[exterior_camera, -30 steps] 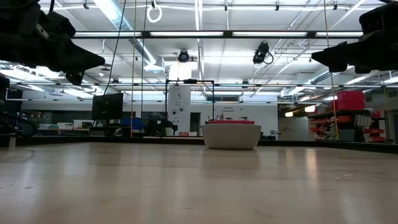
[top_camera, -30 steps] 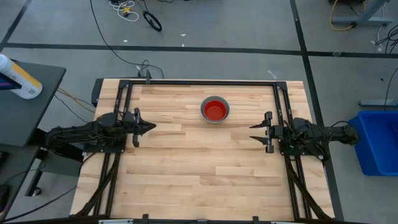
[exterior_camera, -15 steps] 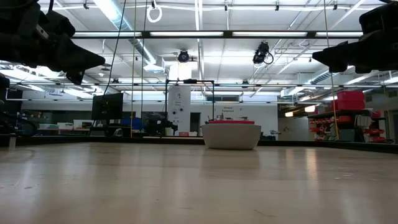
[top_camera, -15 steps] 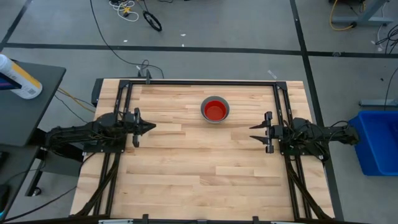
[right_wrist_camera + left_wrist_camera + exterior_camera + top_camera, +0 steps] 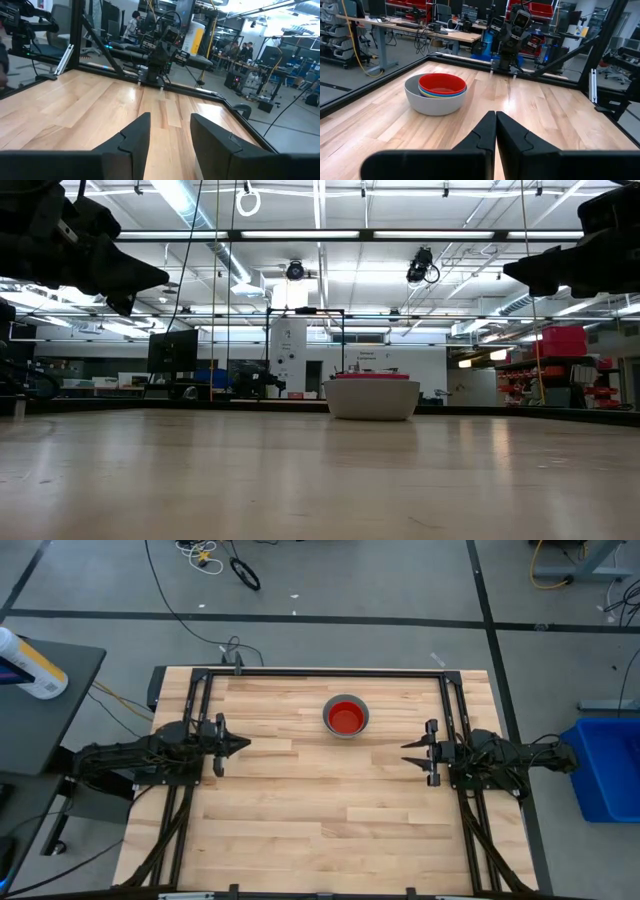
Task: Nest bowls inside each other
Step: Return to Home Position
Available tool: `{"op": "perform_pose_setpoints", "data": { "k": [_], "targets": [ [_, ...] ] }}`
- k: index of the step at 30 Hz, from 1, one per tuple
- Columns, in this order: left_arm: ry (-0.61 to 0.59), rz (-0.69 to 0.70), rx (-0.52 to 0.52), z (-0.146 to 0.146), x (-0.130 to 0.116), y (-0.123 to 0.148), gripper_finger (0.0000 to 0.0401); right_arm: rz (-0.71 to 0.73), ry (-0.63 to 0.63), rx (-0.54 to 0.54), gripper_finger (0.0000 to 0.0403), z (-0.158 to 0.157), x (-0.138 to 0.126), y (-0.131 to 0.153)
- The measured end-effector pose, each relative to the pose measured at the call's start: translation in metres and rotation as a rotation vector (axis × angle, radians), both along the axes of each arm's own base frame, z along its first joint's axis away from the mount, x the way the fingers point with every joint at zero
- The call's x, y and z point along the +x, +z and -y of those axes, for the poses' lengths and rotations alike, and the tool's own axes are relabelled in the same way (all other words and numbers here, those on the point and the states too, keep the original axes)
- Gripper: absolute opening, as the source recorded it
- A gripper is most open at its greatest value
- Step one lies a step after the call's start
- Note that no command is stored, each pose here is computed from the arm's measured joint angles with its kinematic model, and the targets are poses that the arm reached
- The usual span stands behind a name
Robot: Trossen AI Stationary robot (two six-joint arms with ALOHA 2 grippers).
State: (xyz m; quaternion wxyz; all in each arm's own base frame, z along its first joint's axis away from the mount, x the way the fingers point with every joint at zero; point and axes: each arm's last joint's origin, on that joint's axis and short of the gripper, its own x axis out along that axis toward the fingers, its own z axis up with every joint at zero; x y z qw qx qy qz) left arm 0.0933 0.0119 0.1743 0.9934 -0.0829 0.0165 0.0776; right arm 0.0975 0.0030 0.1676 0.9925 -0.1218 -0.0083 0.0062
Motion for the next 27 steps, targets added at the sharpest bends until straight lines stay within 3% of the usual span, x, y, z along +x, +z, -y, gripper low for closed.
{"op": "perform_pose_setpoints", "data": {
  "k": [27],
  "targets": [
    [0.0, 0.0, 0.0, 0.0, 0.0, 0.0, 0.0016, 0.0, 0.0, 0.0, 0.0112, 0.0, 0.0, 0.0]
  ]
}}
